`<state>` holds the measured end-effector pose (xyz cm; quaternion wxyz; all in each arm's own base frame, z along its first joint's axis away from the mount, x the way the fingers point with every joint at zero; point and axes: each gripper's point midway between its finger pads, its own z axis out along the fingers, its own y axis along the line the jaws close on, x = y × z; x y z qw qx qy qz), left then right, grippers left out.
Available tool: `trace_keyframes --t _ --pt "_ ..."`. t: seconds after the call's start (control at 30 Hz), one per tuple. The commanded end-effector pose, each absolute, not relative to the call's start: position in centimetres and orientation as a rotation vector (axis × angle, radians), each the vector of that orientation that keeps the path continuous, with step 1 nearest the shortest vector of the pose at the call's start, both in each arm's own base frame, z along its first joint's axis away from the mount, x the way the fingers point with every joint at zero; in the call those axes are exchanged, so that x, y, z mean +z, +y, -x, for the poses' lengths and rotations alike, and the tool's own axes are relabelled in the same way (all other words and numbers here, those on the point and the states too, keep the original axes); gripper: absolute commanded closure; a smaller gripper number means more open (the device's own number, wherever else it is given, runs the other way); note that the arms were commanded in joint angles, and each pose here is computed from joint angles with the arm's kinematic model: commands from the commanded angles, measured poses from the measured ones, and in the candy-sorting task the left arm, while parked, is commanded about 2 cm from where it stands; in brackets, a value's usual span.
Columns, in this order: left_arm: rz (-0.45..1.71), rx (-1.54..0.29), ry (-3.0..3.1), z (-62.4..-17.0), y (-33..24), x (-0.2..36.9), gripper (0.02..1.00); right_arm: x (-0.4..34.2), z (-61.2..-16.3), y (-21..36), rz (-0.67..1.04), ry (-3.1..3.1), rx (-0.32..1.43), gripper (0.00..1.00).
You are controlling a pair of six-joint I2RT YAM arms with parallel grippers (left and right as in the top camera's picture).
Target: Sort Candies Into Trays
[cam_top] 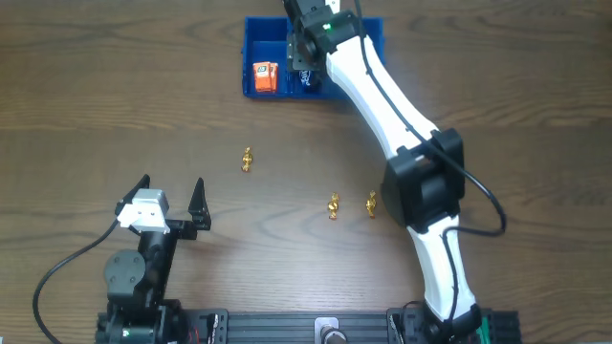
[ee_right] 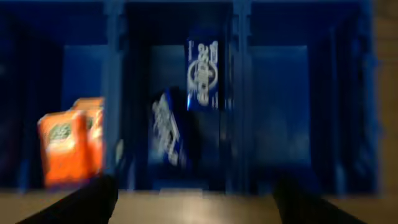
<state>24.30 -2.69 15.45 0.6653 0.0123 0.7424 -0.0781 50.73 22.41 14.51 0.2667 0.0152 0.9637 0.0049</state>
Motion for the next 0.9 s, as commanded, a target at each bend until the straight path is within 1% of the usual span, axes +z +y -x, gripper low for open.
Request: trace_keyframes --t 0.03,0.1,0.2,0.23,0.27,0.4,0.5,0.57,0.73,0.9 --pt "-0.038 -0.186 1.723 -24.2 -2.9 13.8 0.02 25.5 -44.1 27.0 0.067 2.497 0.203 0.165" --pt "-0.038 -0.186 1.723 -24.2 -2.9 13.8 0.023 24.6 -40.7 29.0 0.108 2.57 0.205 0.154" --pt "-0.038 -0.186 1.722 -24.2 -2.9 13.8 0.02 21.0 -36.9 31.9 0.135 2.696 0.177 0.152" --pt "-0.038 -0.186 1.723 -24.2 -2.9 13.8 0.023 19.0 -35.7 33.1 0.14 2.741 0.164 0.152" --pt "-0.038 -0.186 1.723 -24.2 -2.9 13.8 0.023 17.8 -35.1 33.7 0.134 2.765 0.148 0.152" --pt "-0.038 -0.186 1.723 -24.2 -2.9 13.8 0.02 10.9 -33.4 36.6 0.128 2.87 0.066 0.159" --pt "-0.038 -0.186 1.723 -24.2 -2.9 13.8 0.02 6.9 -32.9 37.9 0.152 2.937 0.071 0.161" --pt "-0.038 -0.186 1.723 -24.2 -2.9 13.8 0.02 4.5 -33.1 38.2 0.136 2.959 0.052 0.174" --pt "-0.038 -0.186 1.723 -24.2 -2.9 13.8 0.02 2.1 -34.5 37.6 0.062 2.973 0.033 0.194" --pt "-0.038 -0.186 1.723 -24.2 -2.9 13.8 0.02 0.5 -34.9 37.1 0.047 2.988 0.007 0.218"
